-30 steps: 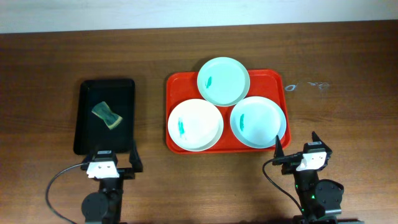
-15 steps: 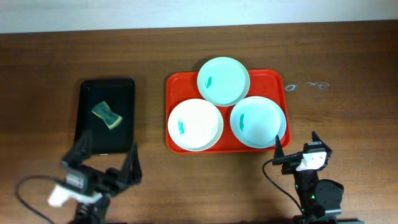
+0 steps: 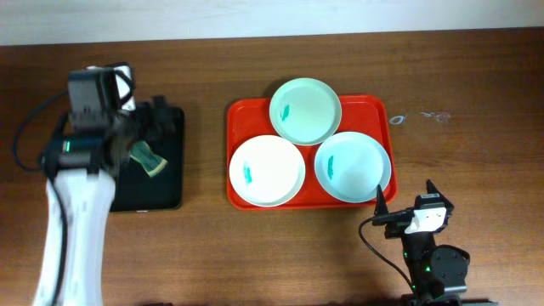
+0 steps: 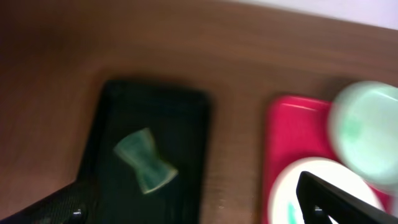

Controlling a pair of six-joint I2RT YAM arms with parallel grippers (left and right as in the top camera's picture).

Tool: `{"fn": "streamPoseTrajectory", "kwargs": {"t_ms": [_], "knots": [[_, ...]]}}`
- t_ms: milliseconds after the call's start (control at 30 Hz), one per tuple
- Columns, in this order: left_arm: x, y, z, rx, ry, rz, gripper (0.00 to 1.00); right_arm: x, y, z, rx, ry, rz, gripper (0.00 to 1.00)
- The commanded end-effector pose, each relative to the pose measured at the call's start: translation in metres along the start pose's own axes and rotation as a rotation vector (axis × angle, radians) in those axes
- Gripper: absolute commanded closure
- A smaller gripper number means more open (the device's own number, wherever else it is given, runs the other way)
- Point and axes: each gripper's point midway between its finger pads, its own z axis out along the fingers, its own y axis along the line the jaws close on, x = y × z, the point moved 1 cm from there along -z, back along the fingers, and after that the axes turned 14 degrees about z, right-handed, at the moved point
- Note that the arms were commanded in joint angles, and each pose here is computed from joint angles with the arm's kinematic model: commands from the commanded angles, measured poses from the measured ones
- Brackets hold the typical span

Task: Clean dirty plates on tray and stack at the side
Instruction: 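Reach the left gripper to the sponge on the black tray and grasp it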

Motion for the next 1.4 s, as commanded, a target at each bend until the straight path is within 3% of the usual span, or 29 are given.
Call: {"fn": "streamPoseTrajectory", "kwargs": {"t_ms": [0, 233, 400, 500, 567, 633, 1000, 1200, 1333, 1367], "knots": [[0.024, 0.049, 0.047, -0.186, 0.144, -0.275, 0.01, 0.002, -0.003, 0.000, 0.016, 0.003, -0.006, 0.01], [0.065, 0.066, 0.113, -0.243, 0.304, -0.457, 0.01, 0.002, -0.003, 0.000, 0.016, 0.003, -0.006, 0.02], [0.084, 0.065, 0.149, -0.248, 0.368, -0.453, 0.01, 0.002, -0.003, 0.000, 0.016, 0.003, -0.006, 0.01], [0.099, 0.063, 0.173, -0.251, 0.410, -0.449, 0.08, 0.002, -0.003, 0.000, 0.016, 0.003, -0.006, 0.01], [0.106, 0.063, 0.185, -0.252, 0.424, -0.448, 0.23, 0.002, -0.003, 0.000, 0.016, 0.003, -0.006, 0.01], [0.109, 0.063, 0.194, -0.252, 0.427, -0.448, 0.30, 0.002, -0.003, 0.000, 0.016, 0.003, -0.006, 0.02], [0.103, 0.065, 0.209, -0.256, 0.377, -0.451, 0.28, 0.002, -0.003, 0.000, 0.016, 0.003, -0.006, 0.01], [0.124, 0.063, 0.217, -0.259, 0.424, -0.447, 0.30, 0.002, -0.003, 0.000, 0.016, 0.003, -0.006, 0.01], [0.136, 0.060, 0.225, -0.254, 0.459, -0.445, 0.41, 0.002, -0.003, 0.000, 0.016, 0.003, -0.006, 0.01], [0.138, 0.059, 0.226, -0.254, 0.467, -0.444, 0.49, 0.002, -0.003, 0.000, 0.016, 0.003, -0.006, 0.01]]}}
